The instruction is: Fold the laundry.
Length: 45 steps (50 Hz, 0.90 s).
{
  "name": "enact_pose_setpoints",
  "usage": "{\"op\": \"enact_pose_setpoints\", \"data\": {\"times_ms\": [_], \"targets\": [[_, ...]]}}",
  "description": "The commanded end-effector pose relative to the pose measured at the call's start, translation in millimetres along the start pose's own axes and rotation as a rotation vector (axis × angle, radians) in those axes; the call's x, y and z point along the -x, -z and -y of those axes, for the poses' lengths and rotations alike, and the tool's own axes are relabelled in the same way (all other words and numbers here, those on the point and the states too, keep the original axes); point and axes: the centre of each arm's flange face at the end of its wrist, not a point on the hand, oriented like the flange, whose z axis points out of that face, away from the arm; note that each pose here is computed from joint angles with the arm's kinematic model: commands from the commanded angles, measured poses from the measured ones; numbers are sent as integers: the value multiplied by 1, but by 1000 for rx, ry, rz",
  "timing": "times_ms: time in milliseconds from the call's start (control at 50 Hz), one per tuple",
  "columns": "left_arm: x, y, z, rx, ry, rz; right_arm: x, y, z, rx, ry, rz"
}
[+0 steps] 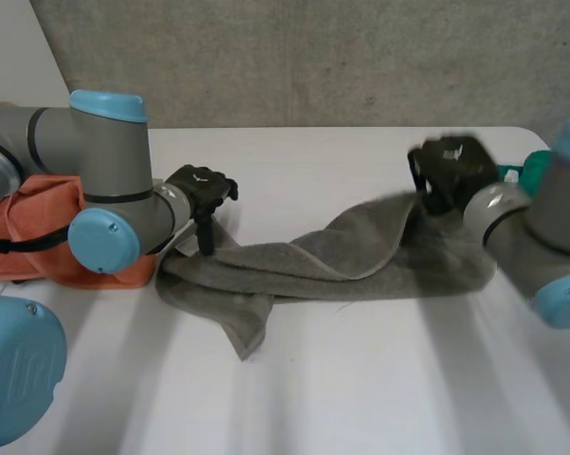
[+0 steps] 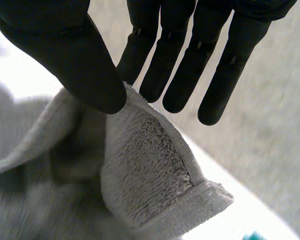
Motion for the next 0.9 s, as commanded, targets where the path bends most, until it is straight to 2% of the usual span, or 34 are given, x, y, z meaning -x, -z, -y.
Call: {"op": "enact_pose_setpoints", "data": {"times_ms": [20,80,180,300,380,400,460,520,560,660,760,900], "targets": [[-8,-4,-8,14,-47,-42,-21,64,120,-244,24,49],[-12,-7,-13,21,-89,-56,-32,88,154,-320,-4,43],[-20,-10,-17,25,-126,-75,-46,101,172,-354,-57,48],[-25,-12,-12,3,-148,-72,-52,89,159,-302,-84,47],[-10,-15,11,-87,-148,19,-51,62,129,-205,-82,41],[0,-15,27,-149,-138,82,-53,49,117,-167,-73,21],[13,-9,55,-260,-100,159,-58,31,104,-135,-62,-25],[28,10,103,-460,-33,233,-72,3,106,-198,-45,-130],[41,29,139,-634,22,295,-84,-15,121,-314,-42,-227],[68,66,187,-882,139,431,-107,-36,150,-569,-66,-397],[79,86,204,-965,173,504,-108,-41,164,-685,-64,-435],[81,64,163,-762,206,514,-88,-48,127,-531,-71,-365]]}}
